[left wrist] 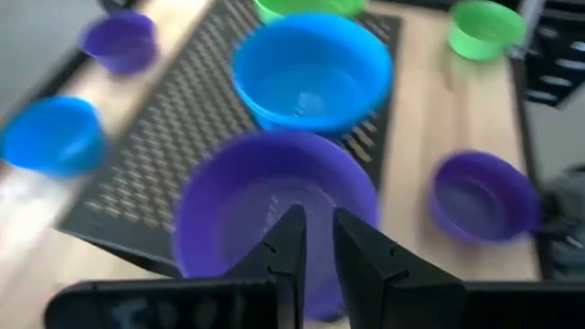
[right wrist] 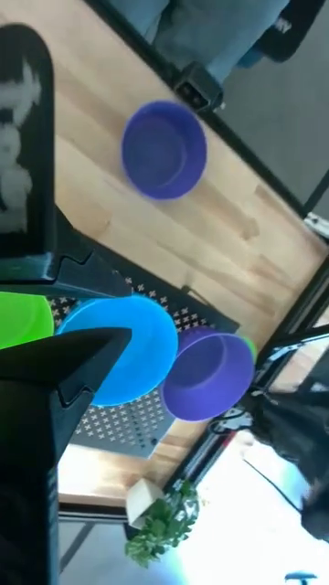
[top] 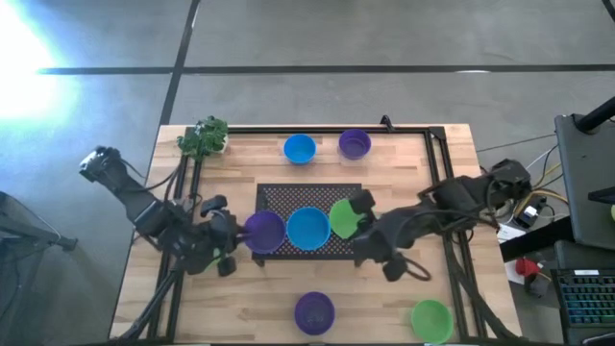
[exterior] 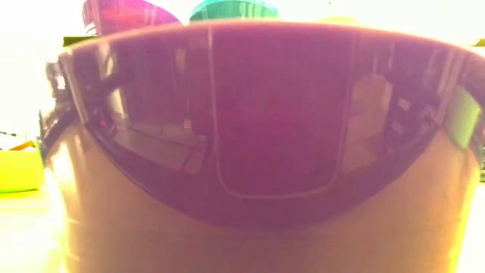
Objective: Pick & Place Mini bowls
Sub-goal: Stack the left green bowl on the green bowl on the shelf
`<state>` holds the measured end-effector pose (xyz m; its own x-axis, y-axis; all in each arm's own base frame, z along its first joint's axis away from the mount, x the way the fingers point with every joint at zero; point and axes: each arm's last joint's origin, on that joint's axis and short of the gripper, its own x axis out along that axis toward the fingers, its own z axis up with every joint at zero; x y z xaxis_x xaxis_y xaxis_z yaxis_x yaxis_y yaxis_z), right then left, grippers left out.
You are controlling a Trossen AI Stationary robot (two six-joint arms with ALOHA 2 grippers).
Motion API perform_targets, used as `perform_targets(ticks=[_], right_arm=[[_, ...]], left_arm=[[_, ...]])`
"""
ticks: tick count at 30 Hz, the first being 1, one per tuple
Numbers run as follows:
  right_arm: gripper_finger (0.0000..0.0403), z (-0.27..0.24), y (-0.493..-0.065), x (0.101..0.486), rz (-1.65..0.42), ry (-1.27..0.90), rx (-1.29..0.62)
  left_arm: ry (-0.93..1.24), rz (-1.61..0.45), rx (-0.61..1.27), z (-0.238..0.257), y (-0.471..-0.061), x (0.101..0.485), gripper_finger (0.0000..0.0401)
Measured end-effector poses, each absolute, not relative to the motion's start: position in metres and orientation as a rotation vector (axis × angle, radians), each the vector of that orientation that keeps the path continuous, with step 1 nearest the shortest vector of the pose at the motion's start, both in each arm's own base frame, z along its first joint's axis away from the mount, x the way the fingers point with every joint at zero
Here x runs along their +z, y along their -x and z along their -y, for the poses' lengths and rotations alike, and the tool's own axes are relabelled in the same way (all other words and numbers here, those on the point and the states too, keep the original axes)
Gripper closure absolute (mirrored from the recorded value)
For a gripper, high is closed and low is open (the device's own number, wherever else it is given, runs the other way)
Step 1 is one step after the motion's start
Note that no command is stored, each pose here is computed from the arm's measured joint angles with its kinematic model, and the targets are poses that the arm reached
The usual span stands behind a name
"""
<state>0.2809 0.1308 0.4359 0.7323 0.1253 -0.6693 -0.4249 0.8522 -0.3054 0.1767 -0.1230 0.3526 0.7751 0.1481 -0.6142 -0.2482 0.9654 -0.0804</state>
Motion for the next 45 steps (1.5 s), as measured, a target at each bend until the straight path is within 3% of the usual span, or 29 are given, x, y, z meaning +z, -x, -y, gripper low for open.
perform_targets(ticks=[9,23,45], right_arm=[[0.0344,-0.132,-0.273,0.442,-0.665,0.463,0.328],[0.0344,-0.132,-0.273,0.442,-0.661,0.468,0.330],[0.0344,-0.132,-0.273,0.442,-0.663,0.469,0.330]], left_arm=[[0.158,-0.810,0.091,0.150,-0.152,0.311,0.0351],[0.194,-0.996,0.213,0.146,-0.130,0.237,0.0351],[0.164,-1.089,0.339,0.136,-0.122,0.190,0.0351]])
